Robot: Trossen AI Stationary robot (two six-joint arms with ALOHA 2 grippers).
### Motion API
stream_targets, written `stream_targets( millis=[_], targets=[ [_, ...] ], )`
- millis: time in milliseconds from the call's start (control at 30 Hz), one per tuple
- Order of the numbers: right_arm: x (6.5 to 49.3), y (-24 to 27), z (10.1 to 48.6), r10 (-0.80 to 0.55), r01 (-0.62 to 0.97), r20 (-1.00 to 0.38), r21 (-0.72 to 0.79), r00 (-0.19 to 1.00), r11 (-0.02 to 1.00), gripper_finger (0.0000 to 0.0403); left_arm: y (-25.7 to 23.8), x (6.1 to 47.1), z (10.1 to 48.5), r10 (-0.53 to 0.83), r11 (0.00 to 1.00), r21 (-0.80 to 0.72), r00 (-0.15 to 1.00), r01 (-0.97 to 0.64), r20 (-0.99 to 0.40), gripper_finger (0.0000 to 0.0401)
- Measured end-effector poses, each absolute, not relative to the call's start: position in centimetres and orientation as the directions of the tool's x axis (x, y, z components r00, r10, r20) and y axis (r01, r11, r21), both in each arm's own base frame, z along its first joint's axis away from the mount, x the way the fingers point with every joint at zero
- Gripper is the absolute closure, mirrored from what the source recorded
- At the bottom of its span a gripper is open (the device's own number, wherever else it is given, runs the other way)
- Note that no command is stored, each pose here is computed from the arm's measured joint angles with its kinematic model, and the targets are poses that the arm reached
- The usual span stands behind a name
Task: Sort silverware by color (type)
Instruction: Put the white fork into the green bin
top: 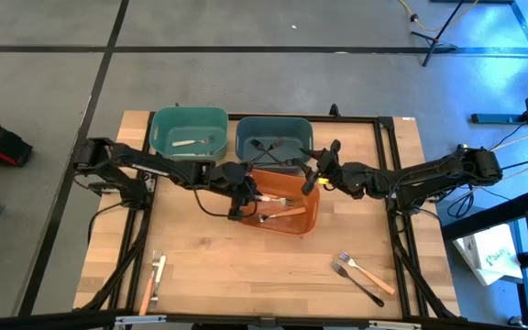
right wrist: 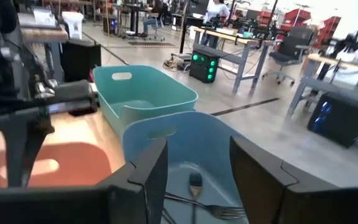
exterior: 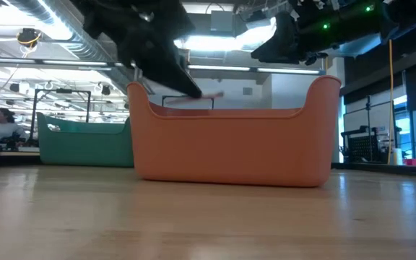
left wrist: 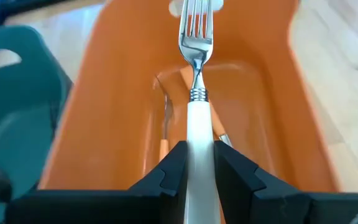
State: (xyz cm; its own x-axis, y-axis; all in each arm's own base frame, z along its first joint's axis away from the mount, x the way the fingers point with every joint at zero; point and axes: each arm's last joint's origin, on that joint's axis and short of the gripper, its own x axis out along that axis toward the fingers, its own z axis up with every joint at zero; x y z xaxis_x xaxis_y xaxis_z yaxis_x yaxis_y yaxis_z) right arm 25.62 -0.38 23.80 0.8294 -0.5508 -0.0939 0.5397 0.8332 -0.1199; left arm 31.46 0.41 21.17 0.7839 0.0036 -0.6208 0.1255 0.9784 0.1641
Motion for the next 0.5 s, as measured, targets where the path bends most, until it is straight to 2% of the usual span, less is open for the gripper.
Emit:
stream_targets(
  millis=[267,500],
  targets=[
    [25.5,-0.4,24.1,-0.55,0.547,-0.078,-0.065,0.831,0.835,0.0242,1.3,26.7,26.4,0.157,0.97,0.243,0.792,-0.011,-0.591,0.0341],
    [25.5,-0.4,24.1,-0.551,0.548,-0.075,-0.062,0.831,0.834,0.0242,3.1,21.8,29.4,0.352,0.932,0.283,0.743,-0.224,-0.569,0.0341]
  ],
)
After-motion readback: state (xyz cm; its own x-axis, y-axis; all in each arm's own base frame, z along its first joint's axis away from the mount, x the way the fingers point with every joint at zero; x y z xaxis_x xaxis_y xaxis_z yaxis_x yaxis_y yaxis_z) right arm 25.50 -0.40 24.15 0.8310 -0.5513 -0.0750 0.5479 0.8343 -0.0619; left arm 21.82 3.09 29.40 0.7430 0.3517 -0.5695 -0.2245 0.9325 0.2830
